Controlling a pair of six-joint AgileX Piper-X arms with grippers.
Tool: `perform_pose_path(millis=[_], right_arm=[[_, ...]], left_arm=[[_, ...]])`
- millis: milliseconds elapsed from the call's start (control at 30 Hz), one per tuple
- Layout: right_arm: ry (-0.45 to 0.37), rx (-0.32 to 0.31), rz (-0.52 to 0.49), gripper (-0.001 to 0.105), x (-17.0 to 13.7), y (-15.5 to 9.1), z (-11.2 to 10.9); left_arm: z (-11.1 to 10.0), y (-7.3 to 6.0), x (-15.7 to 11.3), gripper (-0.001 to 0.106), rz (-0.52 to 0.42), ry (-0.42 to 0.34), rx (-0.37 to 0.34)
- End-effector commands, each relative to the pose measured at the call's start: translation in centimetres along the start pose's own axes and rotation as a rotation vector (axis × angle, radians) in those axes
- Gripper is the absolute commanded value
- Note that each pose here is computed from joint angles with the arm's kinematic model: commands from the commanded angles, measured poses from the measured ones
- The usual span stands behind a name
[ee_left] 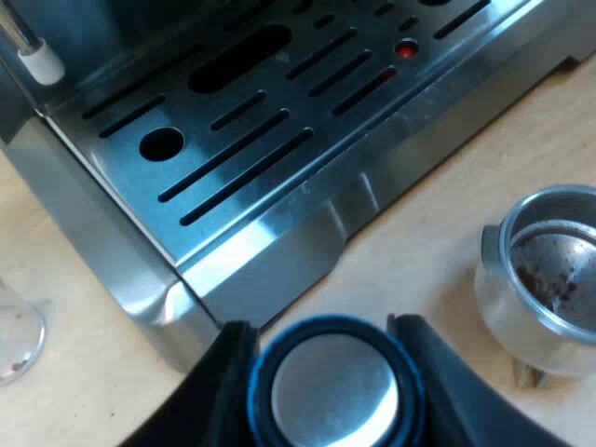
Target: Grind coffee beans and then tamp
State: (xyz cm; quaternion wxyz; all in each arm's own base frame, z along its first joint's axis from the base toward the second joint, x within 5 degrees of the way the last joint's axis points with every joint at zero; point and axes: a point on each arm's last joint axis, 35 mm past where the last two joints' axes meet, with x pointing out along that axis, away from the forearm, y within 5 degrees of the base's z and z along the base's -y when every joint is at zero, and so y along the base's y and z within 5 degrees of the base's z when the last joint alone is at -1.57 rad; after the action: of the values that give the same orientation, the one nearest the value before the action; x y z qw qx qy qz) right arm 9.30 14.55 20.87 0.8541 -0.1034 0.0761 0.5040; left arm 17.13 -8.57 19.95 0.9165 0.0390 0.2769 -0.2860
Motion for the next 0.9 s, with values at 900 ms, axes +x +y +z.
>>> perform_pose_path(millis=[900], right_arm=[[-0.006, -0.015, 0.002, 0.063, 0.0, 0.0, 0.1]], left_arm=[[-5.3, 0.5, 3.3, 0.025, -0.005, 0.186, -0.040]])
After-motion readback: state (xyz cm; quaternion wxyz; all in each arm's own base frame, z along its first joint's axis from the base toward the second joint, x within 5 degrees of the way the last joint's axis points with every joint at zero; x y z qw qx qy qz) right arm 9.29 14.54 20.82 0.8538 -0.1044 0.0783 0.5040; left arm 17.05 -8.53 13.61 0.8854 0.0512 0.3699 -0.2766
